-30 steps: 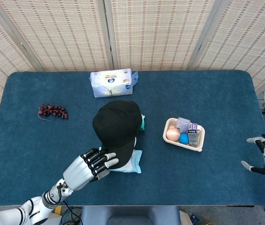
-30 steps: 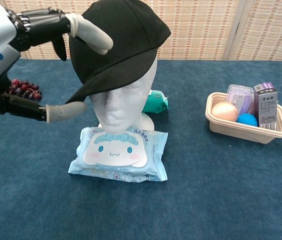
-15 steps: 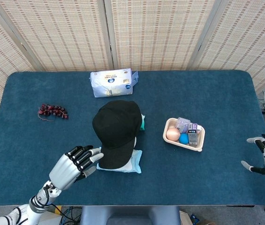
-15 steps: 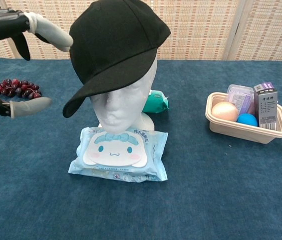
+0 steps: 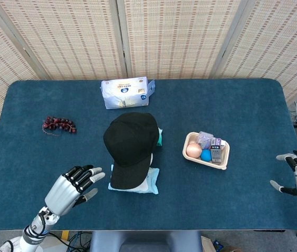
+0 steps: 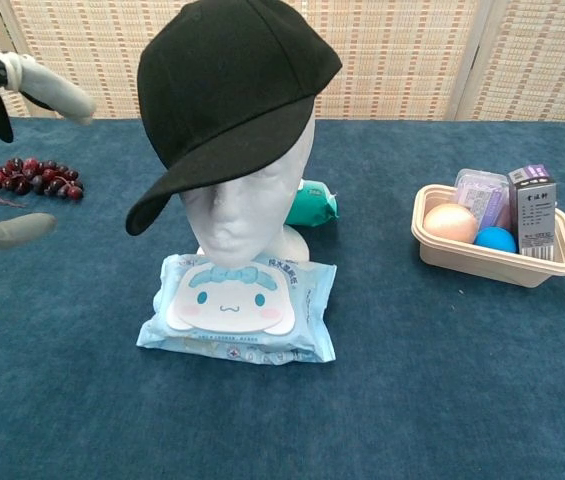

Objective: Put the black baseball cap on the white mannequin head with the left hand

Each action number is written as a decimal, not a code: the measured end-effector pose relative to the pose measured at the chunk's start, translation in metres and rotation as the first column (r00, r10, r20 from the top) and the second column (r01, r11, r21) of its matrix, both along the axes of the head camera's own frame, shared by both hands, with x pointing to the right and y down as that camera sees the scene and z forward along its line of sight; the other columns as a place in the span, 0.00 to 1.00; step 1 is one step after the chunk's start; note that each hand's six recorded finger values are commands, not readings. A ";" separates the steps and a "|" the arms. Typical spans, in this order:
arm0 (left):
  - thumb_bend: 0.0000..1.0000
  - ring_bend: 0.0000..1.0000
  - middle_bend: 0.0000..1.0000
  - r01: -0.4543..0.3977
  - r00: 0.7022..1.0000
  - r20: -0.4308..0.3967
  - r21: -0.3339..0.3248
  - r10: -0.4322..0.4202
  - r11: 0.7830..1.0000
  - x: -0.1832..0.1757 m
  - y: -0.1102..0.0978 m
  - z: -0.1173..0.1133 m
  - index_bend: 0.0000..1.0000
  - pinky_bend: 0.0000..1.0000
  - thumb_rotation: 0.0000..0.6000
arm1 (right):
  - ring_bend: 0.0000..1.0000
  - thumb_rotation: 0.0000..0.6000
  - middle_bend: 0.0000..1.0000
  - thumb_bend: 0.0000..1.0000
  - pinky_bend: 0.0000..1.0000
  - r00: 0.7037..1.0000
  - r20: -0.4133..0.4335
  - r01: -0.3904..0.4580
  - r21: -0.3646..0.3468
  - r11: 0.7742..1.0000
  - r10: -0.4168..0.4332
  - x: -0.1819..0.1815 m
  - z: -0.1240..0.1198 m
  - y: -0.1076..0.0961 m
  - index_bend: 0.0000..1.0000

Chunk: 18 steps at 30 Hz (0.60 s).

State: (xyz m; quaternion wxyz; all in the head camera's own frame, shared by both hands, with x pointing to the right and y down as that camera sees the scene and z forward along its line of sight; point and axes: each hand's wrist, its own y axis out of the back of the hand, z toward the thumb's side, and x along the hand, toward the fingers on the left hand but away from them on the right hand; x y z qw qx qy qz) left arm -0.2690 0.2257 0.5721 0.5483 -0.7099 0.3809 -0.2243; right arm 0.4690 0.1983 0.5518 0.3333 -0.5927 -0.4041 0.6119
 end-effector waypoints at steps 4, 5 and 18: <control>0.17 0.30 0.32 0.041 0.997 0.060 -0.036 -0.039 0.998 -0.014 0.001 0.002 0.29 0.45 1.00 | 0.16 1.00 0.32 0.00 0.29 1.000 -0.002 0.001 0.000 1.000 -0.001 0.000 0.000 0.000 0.33; 0.17 0.30 0.32 0.060 0.995 0.078 -0.050 -0.056 0.997 -0.019 0.002 0.002 0.29 0.45 1.00 | 0.16 1.00 0.32 0.00 0.29 1.000 -0.003 0.001 -0.001 1.000 -0.001 0.000 0.000 0.000 0.33; 0.17 0.30 0.32 0.330 0.918 0.283 -0.162 -0.277 0.930 -0.106 0.011 0.005 0.31 0.45 1.00 | 0.16 1.00 0.32 0.00 0.29 1.000 -0.025 0.009 -0.012 1.000 -0.010 -0.002 0.005 0.001 0.33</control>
